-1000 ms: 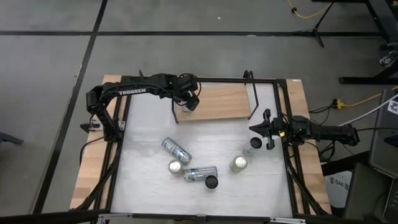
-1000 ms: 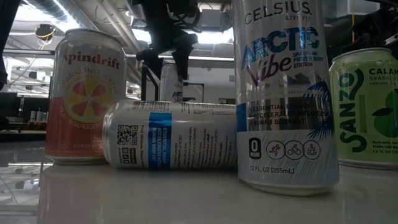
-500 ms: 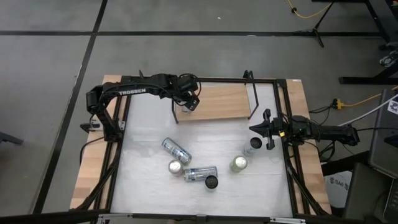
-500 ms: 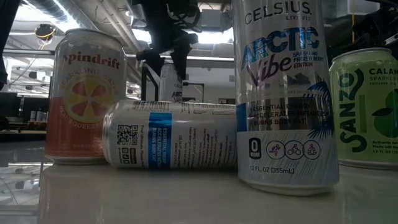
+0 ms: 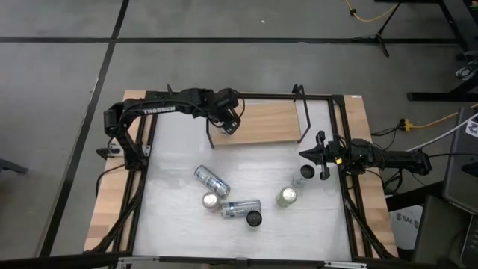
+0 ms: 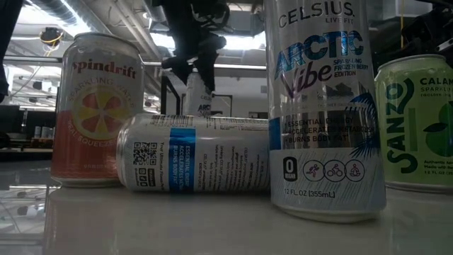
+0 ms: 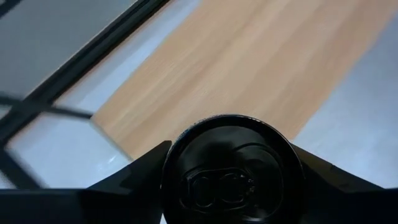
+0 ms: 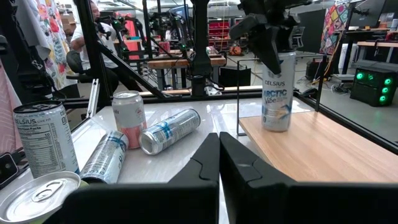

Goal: Place canned beverage on shelf
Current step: Put the white-blue soda can on the shelf

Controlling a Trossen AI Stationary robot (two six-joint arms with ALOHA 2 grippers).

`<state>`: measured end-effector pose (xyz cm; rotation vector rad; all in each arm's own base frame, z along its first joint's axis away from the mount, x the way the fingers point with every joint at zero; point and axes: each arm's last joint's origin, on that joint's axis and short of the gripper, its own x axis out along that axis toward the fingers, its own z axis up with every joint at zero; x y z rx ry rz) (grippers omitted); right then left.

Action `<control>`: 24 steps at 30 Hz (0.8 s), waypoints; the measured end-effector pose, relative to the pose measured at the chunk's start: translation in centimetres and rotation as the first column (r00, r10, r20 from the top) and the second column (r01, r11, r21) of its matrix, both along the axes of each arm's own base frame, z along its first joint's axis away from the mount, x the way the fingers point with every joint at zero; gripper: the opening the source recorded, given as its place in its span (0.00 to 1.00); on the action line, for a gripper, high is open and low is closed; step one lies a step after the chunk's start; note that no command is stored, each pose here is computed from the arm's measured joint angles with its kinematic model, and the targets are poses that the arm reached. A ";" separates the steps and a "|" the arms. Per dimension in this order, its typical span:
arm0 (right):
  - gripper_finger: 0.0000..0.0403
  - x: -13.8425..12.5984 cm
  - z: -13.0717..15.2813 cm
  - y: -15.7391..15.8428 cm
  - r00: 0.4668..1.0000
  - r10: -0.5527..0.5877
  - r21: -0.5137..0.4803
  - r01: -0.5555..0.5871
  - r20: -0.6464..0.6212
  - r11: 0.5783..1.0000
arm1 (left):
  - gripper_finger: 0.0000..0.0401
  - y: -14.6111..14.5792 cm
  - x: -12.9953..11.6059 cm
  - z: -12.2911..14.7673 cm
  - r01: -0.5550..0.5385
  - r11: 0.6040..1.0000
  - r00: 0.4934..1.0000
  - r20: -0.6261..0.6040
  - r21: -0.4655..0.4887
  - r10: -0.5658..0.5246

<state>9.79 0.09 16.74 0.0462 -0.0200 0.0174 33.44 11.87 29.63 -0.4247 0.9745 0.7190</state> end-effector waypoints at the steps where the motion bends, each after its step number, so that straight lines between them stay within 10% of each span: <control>1: 0.00 0.0 0.0 0.0 1.000 0.000 0.000 0.000 0.000 1.000 | 0.60 0.1 0.1 0.0 0.030 1.000 1.000 0.008 -0.005 -0.030; 15: 0.00 0.0 0.0 0.0 1.000 0.000 0.000 0.000 0.001 1.000 | 0.61 5.4 -1.9 0.2 0.405 0.913 0.914 -0.045 0.054 -0.403; 24: 0.00 0.0 0.0 0.0 1.000 0.000 0.000 0.000 0.001 1.000 | 0.61 9.3 -4.2 0.2 0.464 0.880 0.885 -0.102 0.105 -0.454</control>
